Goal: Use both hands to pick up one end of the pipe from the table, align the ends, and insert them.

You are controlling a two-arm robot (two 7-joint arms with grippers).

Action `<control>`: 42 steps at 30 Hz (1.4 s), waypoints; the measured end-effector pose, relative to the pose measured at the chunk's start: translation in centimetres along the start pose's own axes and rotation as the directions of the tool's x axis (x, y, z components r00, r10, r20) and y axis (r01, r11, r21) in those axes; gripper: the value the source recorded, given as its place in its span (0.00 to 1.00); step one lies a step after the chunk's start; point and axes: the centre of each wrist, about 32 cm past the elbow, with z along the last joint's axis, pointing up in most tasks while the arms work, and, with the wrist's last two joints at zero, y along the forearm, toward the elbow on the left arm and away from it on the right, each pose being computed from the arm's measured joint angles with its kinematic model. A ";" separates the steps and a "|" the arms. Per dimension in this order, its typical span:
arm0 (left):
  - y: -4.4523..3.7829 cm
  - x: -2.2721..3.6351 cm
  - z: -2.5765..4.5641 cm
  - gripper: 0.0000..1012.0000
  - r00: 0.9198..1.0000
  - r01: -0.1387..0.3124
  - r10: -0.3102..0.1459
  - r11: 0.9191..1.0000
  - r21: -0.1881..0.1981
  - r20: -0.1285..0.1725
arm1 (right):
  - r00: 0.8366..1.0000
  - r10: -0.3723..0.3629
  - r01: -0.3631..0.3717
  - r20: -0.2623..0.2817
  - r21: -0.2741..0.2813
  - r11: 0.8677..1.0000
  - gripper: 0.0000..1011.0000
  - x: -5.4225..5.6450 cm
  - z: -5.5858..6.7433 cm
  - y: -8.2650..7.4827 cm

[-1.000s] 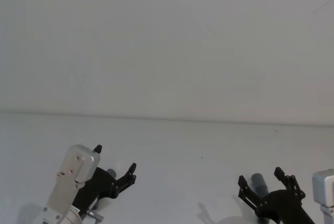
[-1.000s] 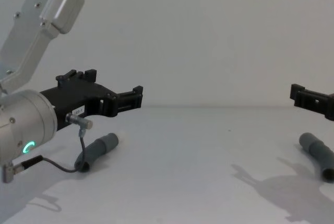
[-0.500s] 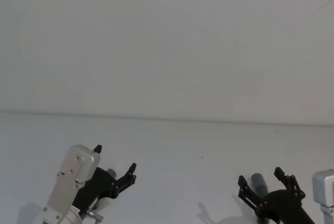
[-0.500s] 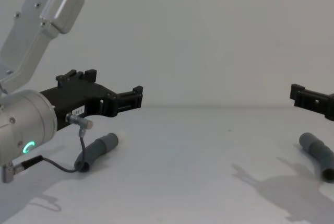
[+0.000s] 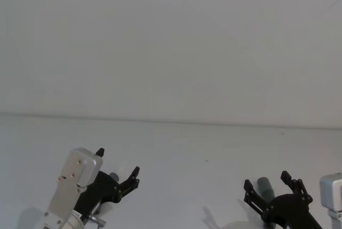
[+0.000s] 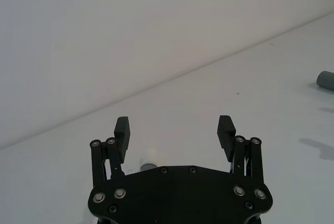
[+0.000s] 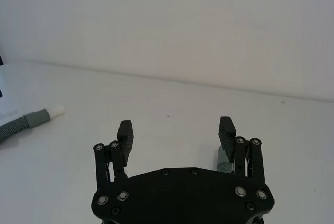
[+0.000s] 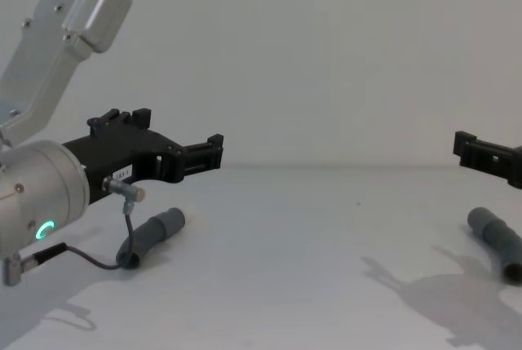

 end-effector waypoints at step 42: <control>0.00 0.00 0.00 0.99 1.000 0.000 0.000 1.000 0.000 0.000 | 1.000 0.000 0.000 0.000 0.000 1.000 0.99 0.0 0.0 0.0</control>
